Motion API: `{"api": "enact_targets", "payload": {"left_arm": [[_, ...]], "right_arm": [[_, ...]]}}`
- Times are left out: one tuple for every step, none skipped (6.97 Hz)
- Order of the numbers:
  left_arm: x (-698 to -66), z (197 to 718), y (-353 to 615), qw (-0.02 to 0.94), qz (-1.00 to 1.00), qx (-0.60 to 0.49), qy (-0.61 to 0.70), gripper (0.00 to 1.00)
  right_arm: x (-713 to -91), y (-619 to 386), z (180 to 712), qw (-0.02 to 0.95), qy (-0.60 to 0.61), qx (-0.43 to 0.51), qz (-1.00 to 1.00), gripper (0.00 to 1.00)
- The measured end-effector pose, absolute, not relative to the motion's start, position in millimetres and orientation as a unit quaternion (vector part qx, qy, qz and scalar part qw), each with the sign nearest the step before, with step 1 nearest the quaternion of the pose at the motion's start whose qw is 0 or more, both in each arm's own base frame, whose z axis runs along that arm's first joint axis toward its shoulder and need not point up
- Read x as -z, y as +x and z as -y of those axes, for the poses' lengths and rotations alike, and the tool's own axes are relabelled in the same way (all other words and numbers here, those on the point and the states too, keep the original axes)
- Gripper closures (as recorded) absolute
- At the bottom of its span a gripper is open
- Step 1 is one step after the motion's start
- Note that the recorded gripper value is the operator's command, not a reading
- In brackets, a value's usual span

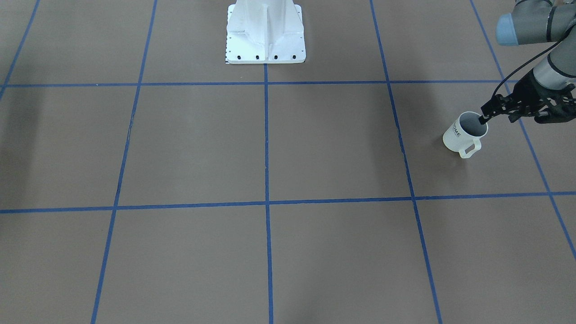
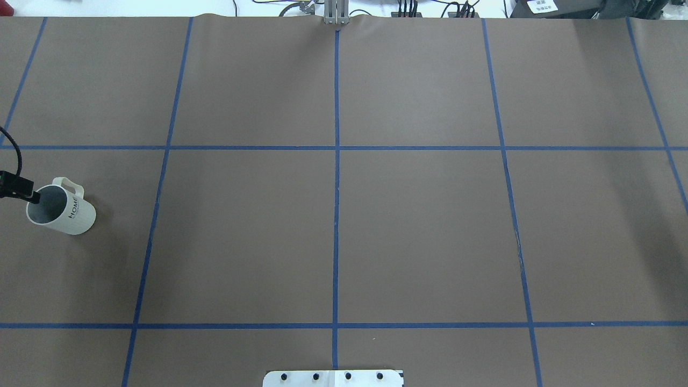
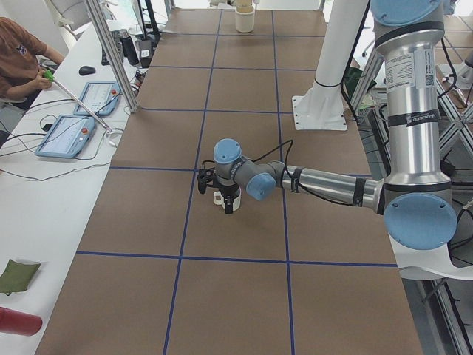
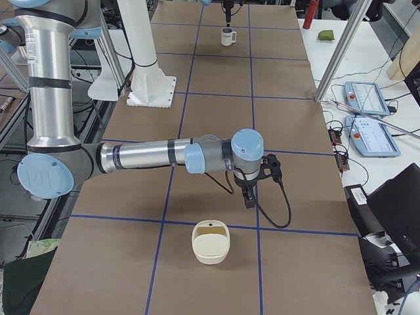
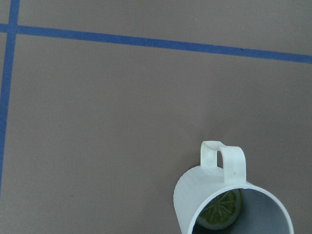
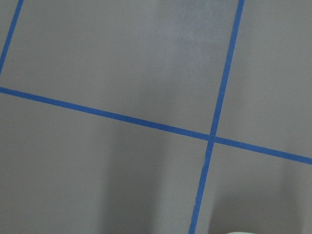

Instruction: Left arm hands cup to right arm to dump lemon

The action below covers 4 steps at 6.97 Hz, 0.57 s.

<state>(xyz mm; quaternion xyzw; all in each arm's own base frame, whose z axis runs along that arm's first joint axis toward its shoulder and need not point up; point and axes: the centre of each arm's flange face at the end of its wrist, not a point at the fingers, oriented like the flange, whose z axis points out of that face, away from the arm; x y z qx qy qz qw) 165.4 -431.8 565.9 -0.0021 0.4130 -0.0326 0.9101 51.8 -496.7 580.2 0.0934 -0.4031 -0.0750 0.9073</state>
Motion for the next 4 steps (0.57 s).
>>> {"api": "enact_targets", "payload": {"left_arm": [[-570, 430, 178, 0.913, -0.408, 0.024, -0.006, 0.02], [-574, 430, 189, 0.917, -0.399, 0.017, -0.004, 0.44], [-576, 432, 196, 0.92, -0.393, 0.014, -0.002, 0.9], [-576, 433, 199, 0.92, -0.391, 0.013, -0.001, 1.0]], "right_arm": [[-579, 51, 497, 0.905, 0.094, 0.076, 0.408, 0.0], [-579, 50, 496, 0.902, 0.093, 0.076, 0.414, 0.0], [-578, 49, 496, 0.901, 0.093, 0.076, 0.417, 0.0], [-578, 49, 496, 0.9, 0.093, 0.077, 0.418, 0.01]]}}
